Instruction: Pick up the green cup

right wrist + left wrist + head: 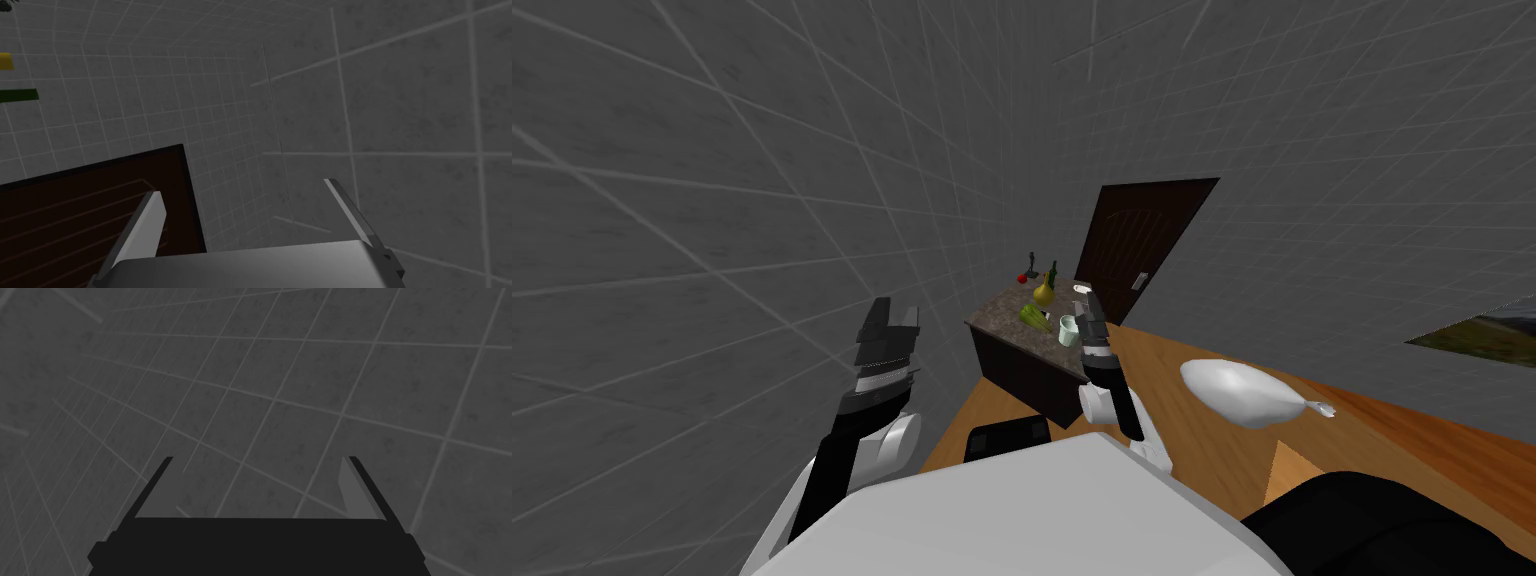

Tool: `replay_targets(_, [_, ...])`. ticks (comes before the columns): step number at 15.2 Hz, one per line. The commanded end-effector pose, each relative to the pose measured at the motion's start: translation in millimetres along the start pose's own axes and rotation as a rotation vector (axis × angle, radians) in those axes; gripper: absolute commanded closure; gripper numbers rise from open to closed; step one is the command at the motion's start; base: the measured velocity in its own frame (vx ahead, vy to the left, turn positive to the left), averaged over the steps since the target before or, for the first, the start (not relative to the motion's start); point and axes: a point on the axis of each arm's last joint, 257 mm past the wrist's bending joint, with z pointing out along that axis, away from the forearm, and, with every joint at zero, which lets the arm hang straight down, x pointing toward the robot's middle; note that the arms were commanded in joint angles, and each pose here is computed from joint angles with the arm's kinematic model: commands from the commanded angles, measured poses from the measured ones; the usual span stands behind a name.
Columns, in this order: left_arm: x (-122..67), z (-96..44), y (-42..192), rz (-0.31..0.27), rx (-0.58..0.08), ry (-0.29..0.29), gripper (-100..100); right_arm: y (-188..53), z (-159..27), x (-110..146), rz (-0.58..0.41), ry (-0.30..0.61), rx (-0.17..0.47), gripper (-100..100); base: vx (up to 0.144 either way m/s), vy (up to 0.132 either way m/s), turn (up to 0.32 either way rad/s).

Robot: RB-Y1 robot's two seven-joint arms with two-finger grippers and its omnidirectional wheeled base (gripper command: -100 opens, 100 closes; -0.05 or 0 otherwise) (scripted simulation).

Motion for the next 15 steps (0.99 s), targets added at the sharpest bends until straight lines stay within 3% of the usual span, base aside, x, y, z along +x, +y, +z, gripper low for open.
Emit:
replay_targets(1, [0.0,0.0,0,0.000,0.000,0.000,0,-4,-2.1,4,-0.022,0.035,0.008,-100,-0.001,0.005,0.010])
replay_targets(7, [0.0,0.0,0,0.000,0.000,0.000,0,-23,-10.9,12,-0.089,0.131,0.042,-100,-0.004,0.011,0.016])
replay_targets(15, [0.0,0.0,0,0.000,0.000,0.000,0,-65,-34.3,19,-0.226,0.305,0.122,-100,-0.008,0.016,0.025])
